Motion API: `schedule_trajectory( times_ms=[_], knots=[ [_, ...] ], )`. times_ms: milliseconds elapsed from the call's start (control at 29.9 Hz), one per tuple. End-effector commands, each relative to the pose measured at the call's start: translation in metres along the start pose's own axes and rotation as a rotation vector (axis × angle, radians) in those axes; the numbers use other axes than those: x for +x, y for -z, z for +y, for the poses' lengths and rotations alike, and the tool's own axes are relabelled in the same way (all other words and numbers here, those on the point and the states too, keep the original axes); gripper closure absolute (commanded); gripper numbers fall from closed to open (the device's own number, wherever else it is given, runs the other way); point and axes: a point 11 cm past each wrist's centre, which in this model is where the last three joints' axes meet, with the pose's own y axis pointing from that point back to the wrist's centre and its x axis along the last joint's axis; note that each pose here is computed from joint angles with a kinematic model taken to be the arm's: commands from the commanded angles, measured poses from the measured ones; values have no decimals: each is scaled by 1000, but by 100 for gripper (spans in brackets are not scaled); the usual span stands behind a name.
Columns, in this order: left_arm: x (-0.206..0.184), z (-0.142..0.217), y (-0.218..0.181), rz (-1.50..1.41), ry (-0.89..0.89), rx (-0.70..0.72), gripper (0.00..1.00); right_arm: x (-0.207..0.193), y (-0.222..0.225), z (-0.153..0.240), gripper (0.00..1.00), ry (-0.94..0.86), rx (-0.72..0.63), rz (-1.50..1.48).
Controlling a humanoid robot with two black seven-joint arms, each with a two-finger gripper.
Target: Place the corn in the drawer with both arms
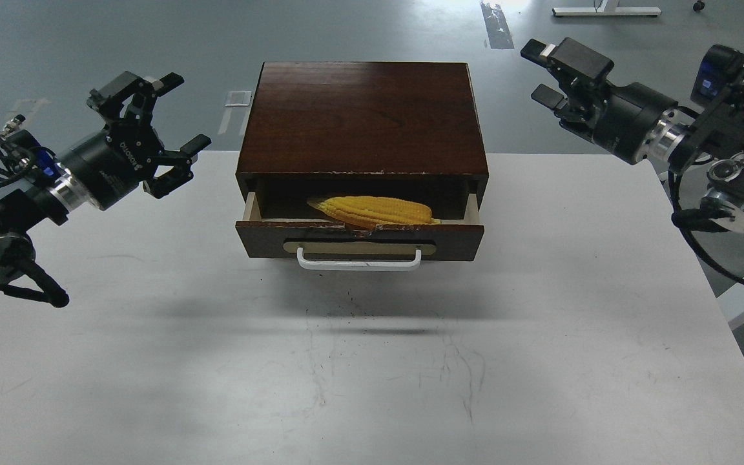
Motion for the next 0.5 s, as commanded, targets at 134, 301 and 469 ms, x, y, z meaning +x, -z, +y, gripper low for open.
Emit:
schedule_trajectory(
  times_ms=[134,301,469],
  knots=[
    [-3,2,14,60,-17,-19,1,8,-52,20,1,-204,-26,-300],
    [-1,3,17,107,-49,-71,1,-4,-70,25,1,-252,-31,-428],
    [0,7,23,118,-60,-65,1,-24,-86,28,1,-239,-56,-475]
  ],
)
